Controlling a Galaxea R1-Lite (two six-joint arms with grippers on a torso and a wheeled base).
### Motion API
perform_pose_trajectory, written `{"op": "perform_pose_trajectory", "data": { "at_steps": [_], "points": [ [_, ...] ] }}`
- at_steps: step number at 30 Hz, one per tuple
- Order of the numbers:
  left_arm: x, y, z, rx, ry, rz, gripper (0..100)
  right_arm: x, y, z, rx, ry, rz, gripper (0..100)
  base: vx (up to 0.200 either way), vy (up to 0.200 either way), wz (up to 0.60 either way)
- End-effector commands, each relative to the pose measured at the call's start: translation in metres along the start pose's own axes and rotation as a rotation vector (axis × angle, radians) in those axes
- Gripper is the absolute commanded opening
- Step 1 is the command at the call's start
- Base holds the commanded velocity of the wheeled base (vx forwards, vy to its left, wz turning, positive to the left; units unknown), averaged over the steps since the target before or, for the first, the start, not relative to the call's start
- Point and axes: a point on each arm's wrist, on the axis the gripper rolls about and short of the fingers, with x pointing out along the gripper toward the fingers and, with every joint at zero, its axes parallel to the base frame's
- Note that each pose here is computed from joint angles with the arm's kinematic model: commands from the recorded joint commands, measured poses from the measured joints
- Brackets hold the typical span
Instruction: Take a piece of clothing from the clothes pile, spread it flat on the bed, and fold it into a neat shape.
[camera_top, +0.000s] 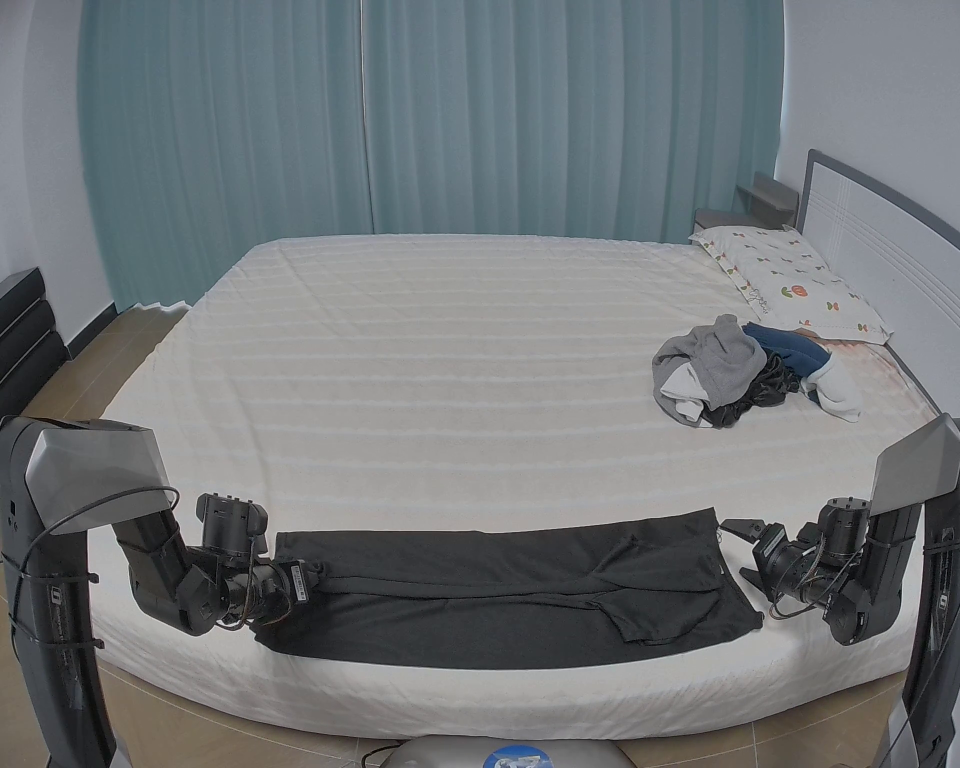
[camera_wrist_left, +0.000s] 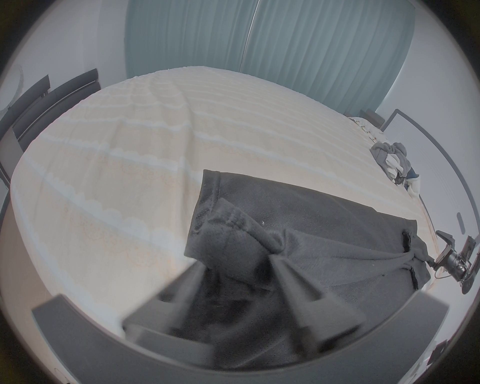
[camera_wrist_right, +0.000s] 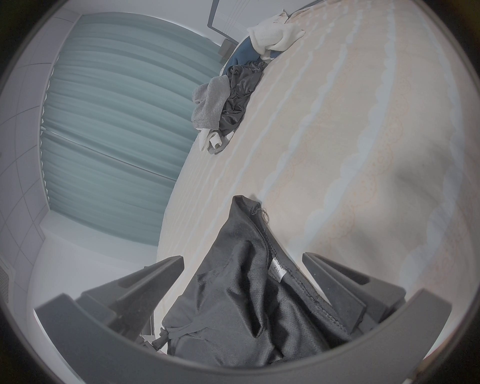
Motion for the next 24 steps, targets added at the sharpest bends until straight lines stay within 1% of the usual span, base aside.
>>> {"op": "perform_pose_trajectory", "data": {
  "at_steps": [1,9,13,18,21,24],
  "points": [
    [-0.002,-0.001,0.002,-0.001,-0.010,-0.004,0,0.000,0.001,0.001,-0.003,-0.006,0.009,100,0.000,0.000,0.00],
    [-0.004,0.000,0.004,-0.007,-0.019,-0.003,0,0.000,0.001,0.001,-0.003,-0.006,0.009,100,0.000,0.000,0.00],
    [-0.013,0.004,0.015,-0.021,-0.055,0.001,0,0.000,0.001,0.001,-0.004,-0.006,0.012,100,0.000,0.000,0.00],
    [-0.019,0.011,0.022,-0.038,-0.080,0.006,0,0.000,0.001,0.001,-0.004,-0.006,0.012,100,0.000,0.000,0.00],
    [-0.024,0.013,0.028,-0.045,-0.092,-0.023,0,0.000,0.001,0.001,-0.004,-0.005,0.011,100,0.000,0.000,0.00],
    [-0.027,0.014,0.029,-0.047,-0.083,-0.025,0,0.000,0.001,0.001,-0.004,-0.005,0.011,100,0.000,0.000,0.00]
  ]
}}
